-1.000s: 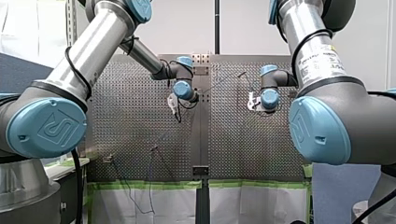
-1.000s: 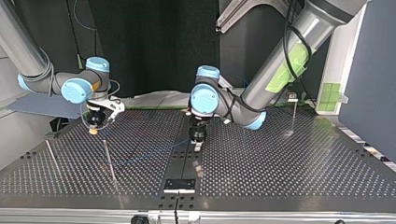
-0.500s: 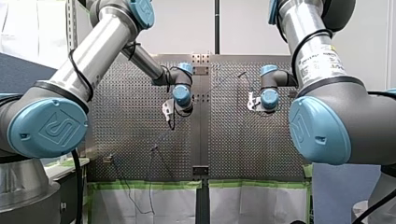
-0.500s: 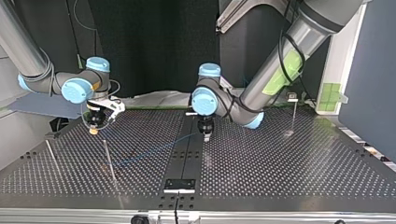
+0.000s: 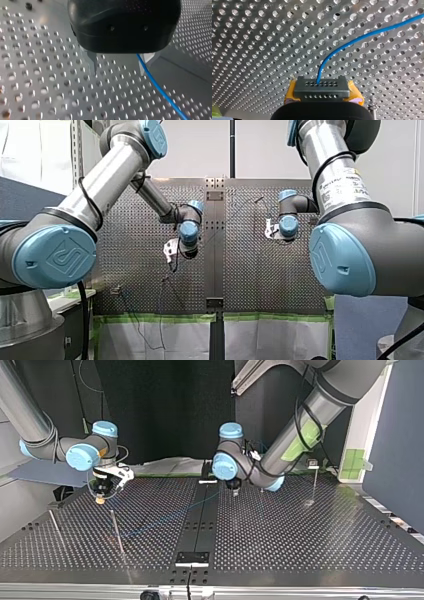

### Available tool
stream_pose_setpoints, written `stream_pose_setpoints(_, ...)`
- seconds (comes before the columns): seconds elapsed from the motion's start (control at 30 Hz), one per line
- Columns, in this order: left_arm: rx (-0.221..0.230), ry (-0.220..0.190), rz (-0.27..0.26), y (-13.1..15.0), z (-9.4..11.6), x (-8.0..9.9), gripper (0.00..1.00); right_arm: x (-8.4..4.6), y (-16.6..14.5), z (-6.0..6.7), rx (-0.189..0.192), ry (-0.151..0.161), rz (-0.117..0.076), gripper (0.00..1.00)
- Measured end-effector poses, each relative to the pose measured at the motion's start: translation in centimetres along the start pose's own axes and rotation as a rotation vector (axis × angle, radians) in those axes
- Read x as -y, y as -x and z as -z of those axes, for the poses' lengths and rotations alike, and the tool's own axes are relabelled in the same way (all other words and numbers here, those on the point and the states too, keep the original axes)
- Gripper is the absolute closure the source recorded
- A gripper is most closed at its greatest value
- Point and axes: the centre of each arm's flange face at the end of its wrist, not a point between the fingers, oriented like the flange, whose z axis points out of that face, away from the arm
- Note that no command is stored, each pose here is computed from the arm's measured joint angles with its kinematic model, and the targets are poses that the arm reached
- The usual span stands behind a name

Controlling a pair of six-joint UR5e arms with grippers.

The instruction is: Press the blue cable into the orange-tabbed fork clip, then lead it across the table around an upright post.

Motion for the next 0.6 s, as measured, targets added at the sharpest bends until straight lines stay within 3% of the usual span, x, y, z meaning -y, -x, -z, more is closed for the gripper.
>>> stream_pose_setpoints(0.37,0.025,0.077,-0.029,-2.5,0.0,-2.9,0.17,0.2,0.2,0.2,0.003,0.000,0.001,1.00)
stream_pose_setpoints(0.6,0.000,0.124,-0.087,-4.4,0.4,-5.0,0.17,0.4,0.3,0.3,0.005,0.001,0.006,1.00)
